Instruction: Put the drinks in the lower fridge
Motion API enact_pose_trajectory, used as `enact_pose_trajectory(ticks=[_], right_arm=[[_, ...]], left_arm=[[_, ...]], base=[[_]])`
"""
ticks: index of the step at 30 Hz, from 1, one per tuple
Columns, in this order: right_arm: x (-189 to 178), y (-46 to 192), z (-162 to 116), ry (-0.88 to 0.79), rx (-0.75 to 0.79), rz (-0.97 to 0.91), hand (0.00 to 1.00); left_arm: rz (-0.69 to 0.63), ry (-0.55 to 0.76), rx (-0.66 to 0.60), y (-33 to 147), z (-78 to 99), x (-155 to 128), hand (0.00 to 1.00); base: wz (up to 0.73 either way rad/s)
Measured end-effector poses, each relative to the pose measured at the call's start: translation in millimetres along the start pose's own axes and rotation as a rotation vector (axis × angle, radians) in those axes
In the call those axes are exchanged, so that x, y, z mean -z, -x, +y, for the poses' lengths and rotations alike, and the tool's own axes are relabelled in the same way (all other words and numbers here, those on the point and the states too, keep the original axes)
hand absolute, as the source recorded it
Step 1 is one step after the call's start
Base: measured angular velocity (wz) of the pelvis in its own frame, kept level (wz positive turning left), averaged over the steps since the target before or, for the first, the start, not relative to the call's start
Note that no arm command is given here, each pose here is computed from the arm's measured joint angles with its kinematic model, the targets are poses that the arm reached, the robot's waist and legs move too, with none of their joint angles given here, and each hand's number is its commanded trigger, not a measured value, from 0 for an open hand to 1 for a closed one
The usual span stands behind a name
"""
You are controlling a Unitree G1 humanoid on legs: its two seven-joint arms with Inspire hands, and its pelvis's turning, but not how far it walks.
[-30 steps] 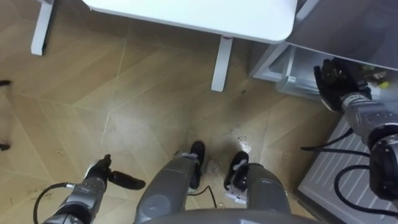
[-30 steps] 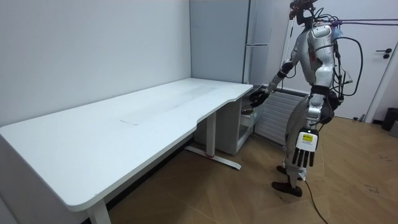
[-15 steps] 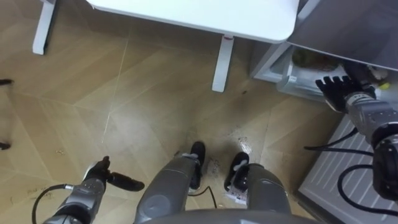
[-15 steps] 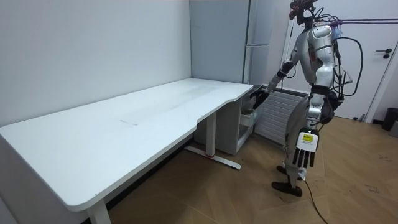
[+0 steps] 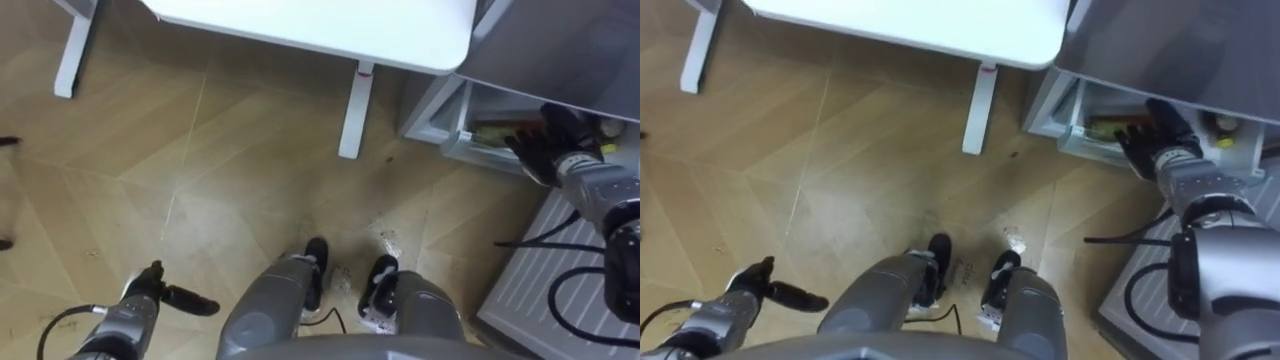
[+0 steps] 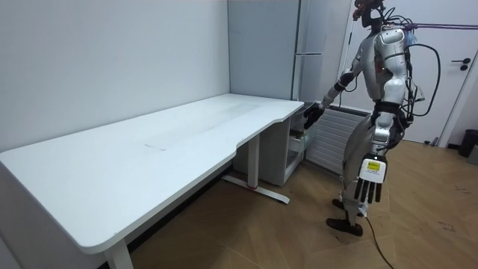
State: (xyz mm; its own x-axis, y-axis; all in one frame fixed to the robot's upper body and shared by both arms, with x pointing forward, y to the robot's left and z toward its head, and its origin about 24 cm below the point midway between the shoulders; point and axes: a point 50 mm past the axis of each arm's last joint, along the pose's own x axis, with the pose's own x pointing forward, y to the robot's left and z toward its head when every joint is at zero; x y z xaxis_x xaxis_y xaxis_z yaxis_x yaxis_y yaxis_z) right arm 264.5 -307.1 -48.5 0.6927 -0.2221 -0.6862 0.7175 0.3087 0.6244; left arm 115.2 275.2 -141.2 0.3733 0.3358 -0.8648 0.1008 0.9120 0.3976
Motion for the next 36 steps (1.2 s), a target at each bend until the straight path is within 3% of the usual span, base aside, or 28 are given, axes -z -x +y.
enact_pose_trajectory(ticks=[5, 10, 12, 21, 30, 36], right_arm=[[1.9, 7.0, -39.7, -0.017, 0.024, -0.006, 0.00], [-3.5, 13.5, -57.7, -0.028, -0.007, -0.057, 0.00], [-1.9, 21.2, -82.4, -0.012, 0.034, -0.065, 0.00], [19.1, 43.5, -139.7, 0.010, 0.131, -0.043, 0.00], [64.9, 64.4, -181.4, 0.004, 0.232, 0.053, 0.00], [82.1, 75.0, -199.6, 0.211, 0.319, 0.172, 0.00]], left_arm=[[0.043, 0.038, -0.008, 2.4, 2.3, 17.6, 0.00], [0.072, 0.048, -0.006, 4.5, 1.4, 29.8, 0.00], [0.088, 0.068, -0.012, 6.1, 2.6, 37.6, 0.00], [0.163, 0.103, -0.029, 17.3, 0.3, 75.9, 0.00], [0.097, 0.117, -0.018, 15.8, -13.0, 60.8, 0.00], [0.099, 0.125, -0.010, 15.6, -18.0, 59.5, 0.00]], base=[[-0.11], [-0.16], [-0.09], [-0.16], [-0.06], [-0.10]])
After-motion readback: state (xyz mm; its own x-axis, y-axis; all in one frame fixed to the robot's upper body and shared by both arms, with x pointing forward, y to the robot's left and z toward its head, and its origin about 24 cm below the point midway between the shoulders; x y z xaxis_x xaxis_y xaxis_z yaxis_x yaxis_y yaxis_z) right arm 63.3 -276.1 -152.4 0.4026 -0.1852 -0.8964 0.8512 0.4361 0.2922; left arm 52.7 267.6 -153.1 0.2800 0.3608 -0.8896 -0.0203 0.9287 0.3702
